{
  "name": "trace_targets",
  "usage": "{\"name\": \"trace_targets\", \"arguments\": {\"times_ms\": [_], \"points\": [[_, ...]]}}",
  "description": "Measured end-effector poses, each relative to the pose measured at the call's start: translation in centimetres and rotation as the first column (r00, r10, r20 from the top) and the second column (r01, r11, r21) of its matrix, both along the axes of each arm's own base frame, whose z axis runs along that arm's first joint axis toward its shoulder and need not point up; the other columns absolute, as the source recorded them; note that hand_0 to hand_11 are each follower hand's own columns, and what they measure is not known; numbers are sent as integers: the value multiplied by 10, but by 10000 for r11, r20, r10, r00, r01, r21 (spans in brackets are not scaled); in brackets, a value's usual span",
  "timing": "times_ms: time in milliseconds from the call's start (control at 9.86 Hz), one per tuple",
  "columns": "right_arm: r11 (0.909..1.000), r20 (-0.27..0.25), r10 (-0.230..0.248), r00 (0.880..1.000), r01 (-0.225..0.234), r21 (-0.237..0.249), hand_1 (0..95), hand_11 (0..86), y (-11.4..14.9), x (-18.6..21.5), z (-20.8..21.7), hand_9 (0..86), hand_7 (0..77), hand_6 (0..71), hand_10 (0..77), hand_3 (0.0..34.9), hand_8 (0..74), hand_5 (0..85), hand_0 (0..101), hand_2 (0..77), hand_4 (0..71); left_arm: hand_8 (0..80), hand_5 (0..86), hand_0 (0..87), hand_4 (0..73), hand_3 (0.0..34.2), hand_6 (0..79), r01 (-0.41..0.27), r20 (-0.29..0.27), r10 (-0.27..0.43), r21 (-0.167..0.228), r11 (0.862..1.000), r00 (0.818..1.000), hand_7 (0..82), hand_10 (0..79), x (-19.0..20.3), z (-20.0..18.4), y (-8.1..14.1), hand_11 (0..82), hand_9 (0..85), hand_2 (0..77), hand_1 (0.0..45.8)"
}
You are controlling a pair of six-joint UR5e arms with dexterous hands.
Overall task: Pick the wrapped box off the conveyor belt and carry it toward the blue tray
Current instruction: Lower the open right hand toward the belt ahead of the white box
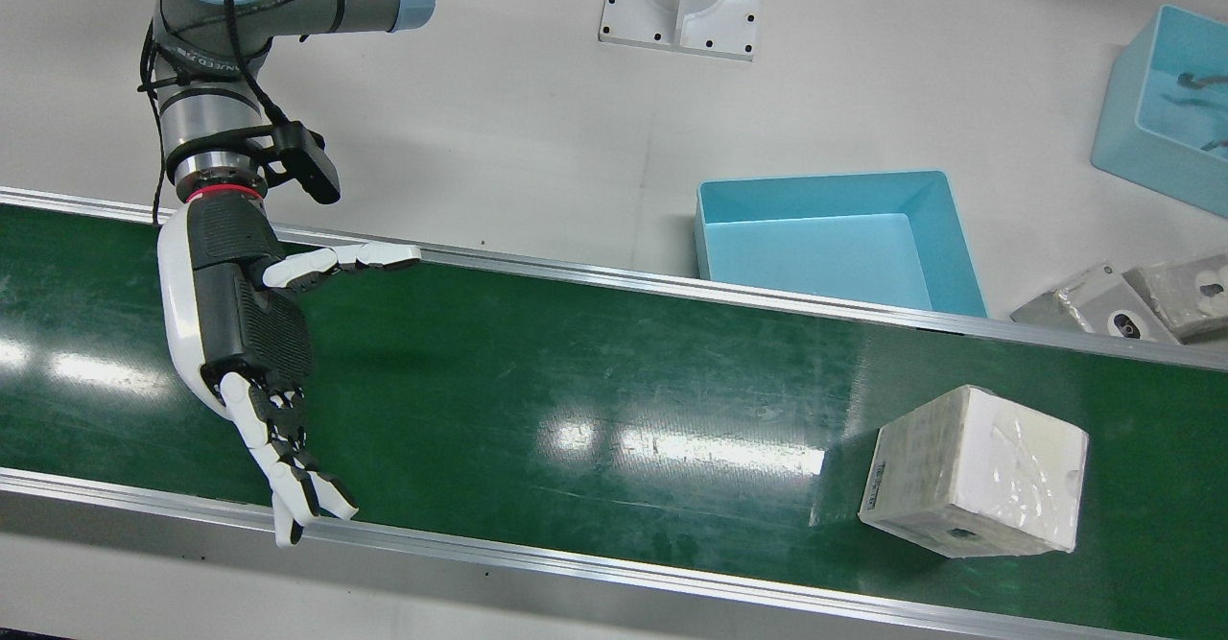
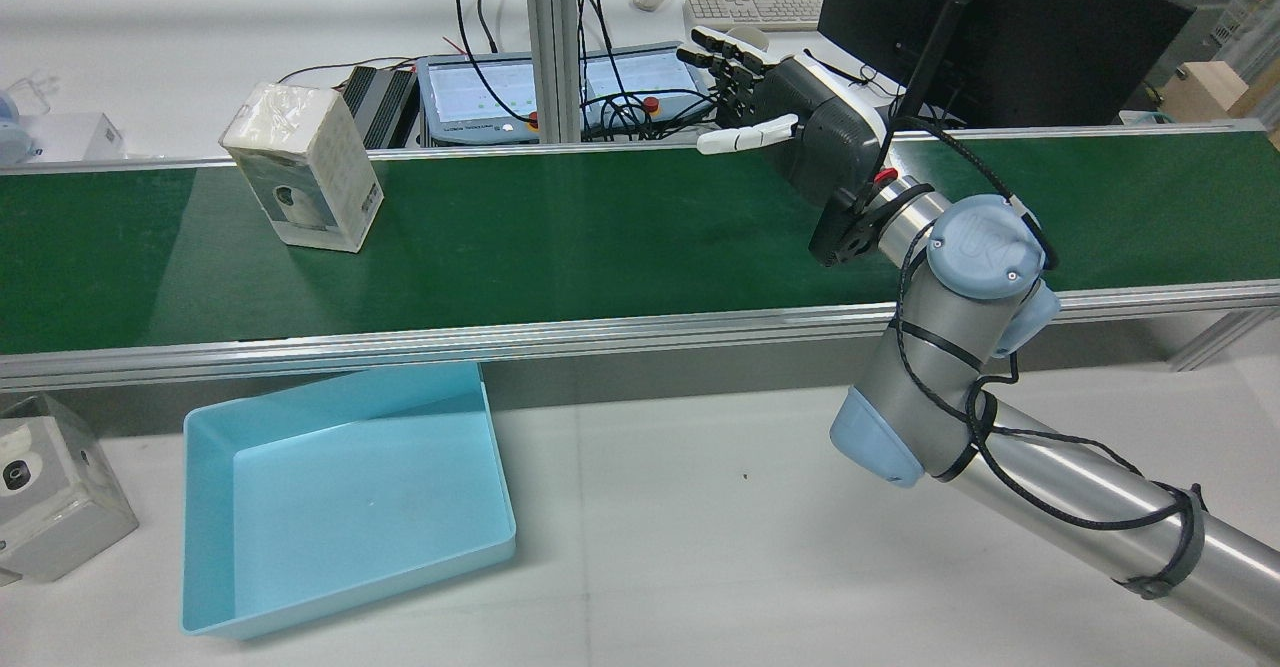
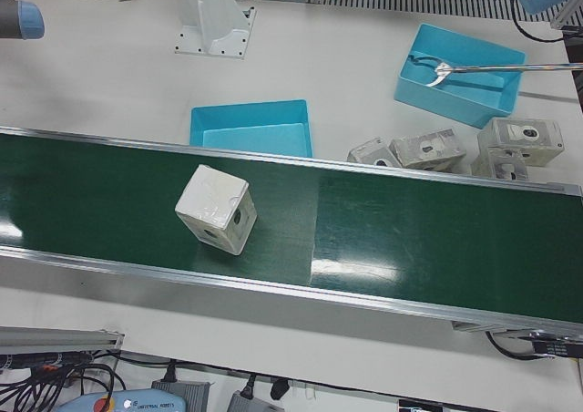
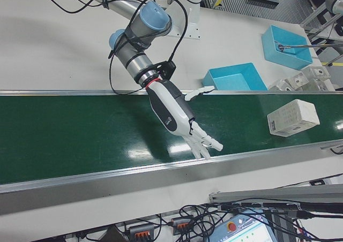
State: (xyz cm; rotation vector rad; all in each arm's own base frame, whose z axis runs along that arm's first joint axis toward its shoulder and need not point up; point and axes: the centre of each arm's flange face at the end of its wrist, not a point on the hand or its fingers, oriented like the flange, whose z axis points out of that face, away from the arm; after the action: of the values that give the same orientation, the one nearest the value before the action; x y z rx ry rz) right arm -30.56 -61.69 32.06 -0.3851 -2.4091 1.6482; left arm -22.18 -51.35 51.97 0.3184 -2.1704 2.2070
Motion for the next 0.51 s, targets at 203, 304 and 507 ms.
{"name": "trace_targets", "arguments": {"times_ms": [203, 304, 507], "points": [[10000, 12, -32, 10000, 32, 25, 142, 11, 0, -4, -3, 27, 142, 44, 0, 0, 33, 76, 471, 120, 71, 5, 11, 0, 0, 0, 0, 0, 0, 0, 0, 10000, 10000, 5, 5, 0, 0, 0, 5, 0, 11, 0], [10000, 21, -51, 10000, 51, 36, 142, 11, 1, -5, -4, 27, 142, 44, 0, 0, 33, 76, 472, 120, 71, 5, 11, 0, 5, 0, 5, 0, 0, 0, 0, 10000, 10000, 5, 5, 0, 0, 0, 5, 0, 11, 0], [9999, 37, -100, 9999, 100, 56, 142, 11, 3, -8, -5, 38, 142, 44, 0, 0, 33, 76, 472, 120, 71, 5, 11, 0, 5, 0, 0, 0, 0, 0, 0, 10000, 10000, 5, 5, 0, 0, 0, 5, 0, 11, 0]]}}
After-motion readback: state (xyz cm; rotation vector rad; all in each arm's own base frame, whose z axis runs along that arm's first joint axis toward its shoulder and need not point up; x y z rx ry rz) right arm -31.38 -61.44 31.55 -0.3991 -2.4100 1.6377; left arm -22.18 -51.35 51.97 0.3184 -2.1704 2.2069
